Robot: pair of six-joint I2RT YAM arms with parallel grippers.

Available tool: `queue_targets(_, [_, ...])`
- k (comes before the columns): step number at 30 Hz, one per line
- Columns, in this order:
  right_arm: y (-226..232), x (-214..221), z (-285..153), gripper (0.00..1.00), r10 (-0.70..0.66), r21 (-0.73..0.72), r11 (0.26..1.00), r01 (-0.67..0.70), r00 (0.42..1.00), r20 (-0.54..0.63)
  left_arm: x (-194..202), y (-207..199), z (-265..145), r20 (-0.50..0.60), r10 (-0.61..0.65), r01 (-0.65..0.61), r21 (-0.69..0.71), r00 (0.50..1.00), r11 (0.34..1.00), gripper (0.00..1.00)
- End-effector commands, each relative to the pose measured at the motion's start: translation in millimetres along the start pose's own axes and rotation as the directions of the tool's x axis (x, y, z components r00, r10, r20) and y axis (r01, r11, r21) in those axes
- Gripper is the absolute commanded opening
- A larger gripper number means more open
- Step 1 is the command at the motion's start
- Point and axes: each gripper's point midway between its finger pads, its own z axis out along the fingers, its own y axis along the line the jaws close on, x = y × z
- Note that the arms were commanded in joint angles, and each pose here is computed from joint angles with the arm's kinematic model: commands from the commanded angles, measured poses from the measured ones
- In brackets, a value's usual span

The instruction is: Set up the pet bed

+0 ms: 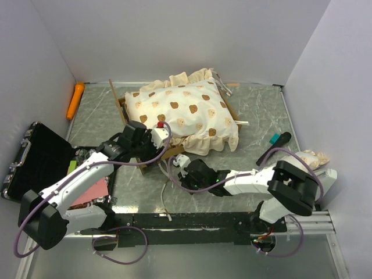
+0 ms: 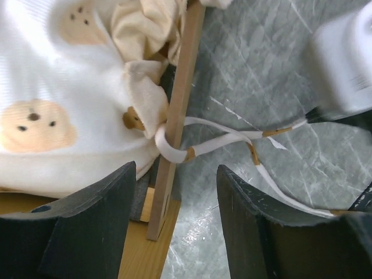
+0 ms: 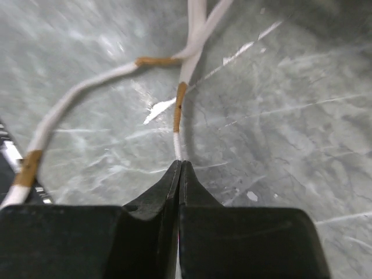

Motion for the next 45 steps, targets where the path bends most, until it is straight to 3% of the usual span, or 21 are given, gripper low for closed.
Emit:
queue_targets(1, [10.5, -50.9, -25.2, 0.0, 0.056, -0.076, 0.996, -0.043, 0.983, 0.177, -6.5, 9.9, 10.5, 0.017, 0.006, -0.005, -0.07, 1.0, 0.998, 0.62])
queue_targets(7, [3.7, -88.5, -44.2, 0.0, 0.121, -0.125, 0.988, -0.086, 0.942, 0.313, 6.6, 7.9, 29.4, -0.055, 0.011, -0.014, -0.052, 0.998, 0.999, 0.6])
queue_targets(15, [0.0, -114.6, -42.2, 0.0, 0.112, -0.129, 0.989, -0.071, 0.932, 0.345, 11.5, 25.6, 33.2, -0.083, 0.001, -0.014, -0.153, 0.997, 0.988, 0.51])
queue_targets(24, [-2.9, -133.7, -25.9, 0.0, 0.15, -0.189, 0.978, -0.085, 0.919, 0.365, 1.4, -0.6, 34.3, -0.046, 0.023, -0.023, 0.005, 0.999, 1.0, 0.01])
queue_targets(38, [-5.2, -191.6, 6.4, 0.0, 0.18, -0.312, 0.949, -0.047, 0.893, 0.413, -24.2, -36.5, -3.5, 0.064, 0.068, -0.079, 0.192, 0.996, 0.978, 0.01])
queue_targets(45, [-7.4, -184.9, 14.0, 0.0, 0.189, -0.308, 0.949, -0.065, 0.901, 0.391, -26.8, -21.5, -2.8, 0.073, 0.069, -0.078, 0.127, 0.995, 0.989, 0.01])
